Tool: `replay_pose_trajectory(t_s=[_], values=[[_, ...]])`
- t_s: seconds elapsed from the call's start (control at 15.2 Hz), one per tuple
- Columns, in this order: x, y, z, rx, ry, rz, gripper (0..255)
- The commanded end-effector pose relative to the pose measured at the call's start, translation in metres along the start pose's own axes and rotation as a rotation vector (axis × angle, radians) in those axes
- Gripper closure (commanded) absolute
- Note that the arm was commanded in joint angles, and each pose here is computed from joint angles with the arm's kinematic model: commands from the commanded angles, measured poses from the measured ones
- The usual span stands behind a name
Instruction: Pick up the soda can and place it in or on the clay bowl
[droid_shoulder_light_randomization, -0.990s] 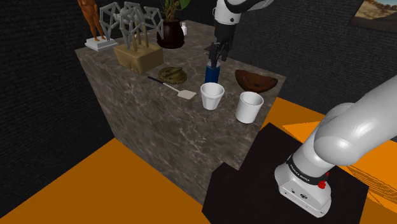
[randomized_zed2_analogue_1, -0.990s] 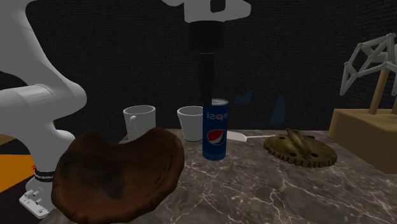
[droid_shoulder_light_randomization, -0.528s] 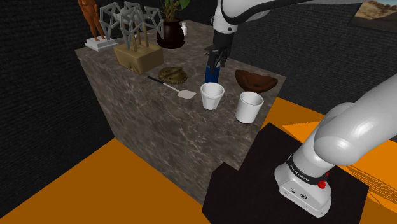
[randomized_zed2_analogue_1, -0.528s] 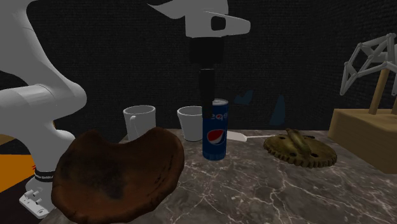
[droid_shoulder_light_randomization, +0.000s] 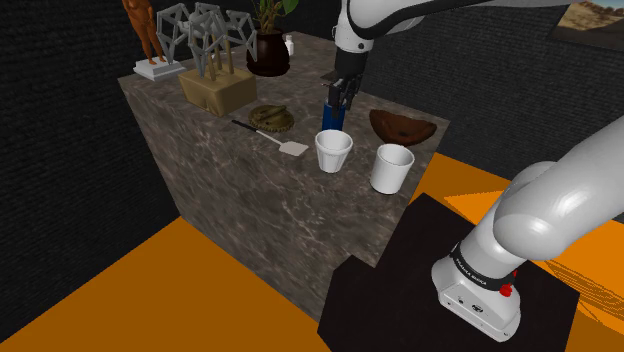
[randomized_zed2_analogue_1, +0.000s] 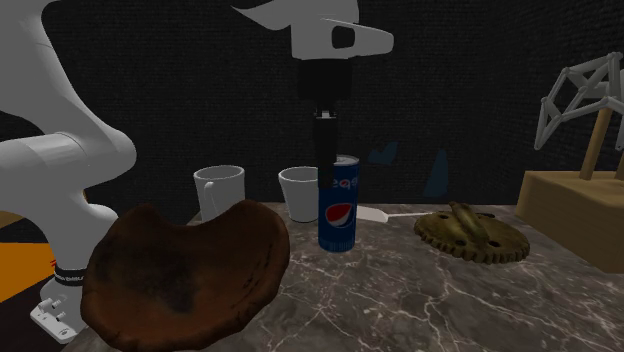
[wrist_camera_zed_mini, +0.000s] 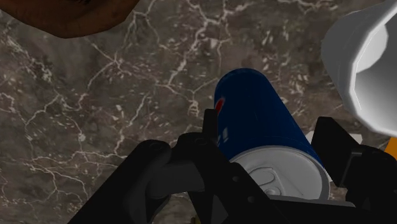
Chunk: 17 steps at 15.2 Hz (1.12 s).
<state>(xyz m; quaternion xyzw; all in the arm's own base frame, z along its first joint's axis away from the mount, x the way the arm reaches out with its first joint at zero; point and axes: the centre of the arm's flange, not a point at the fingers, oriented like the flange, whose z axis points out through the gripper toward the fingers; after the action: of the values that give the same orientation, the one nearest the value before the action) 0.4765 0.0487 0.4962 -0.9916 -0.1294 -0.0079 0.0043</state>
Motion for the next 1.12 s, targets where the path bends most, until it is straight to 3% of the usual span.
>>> replay_pose_trajectory(t_s=[0.0,0.46,1.06], values=[[0.000,0.000,0.000,0.000,0.000,0.000,255],[0.000,0.000,0.000,0.000,0.000,0.000,255],[0.001,0.000,-0.047,0.000,0.000,0.000,255]])
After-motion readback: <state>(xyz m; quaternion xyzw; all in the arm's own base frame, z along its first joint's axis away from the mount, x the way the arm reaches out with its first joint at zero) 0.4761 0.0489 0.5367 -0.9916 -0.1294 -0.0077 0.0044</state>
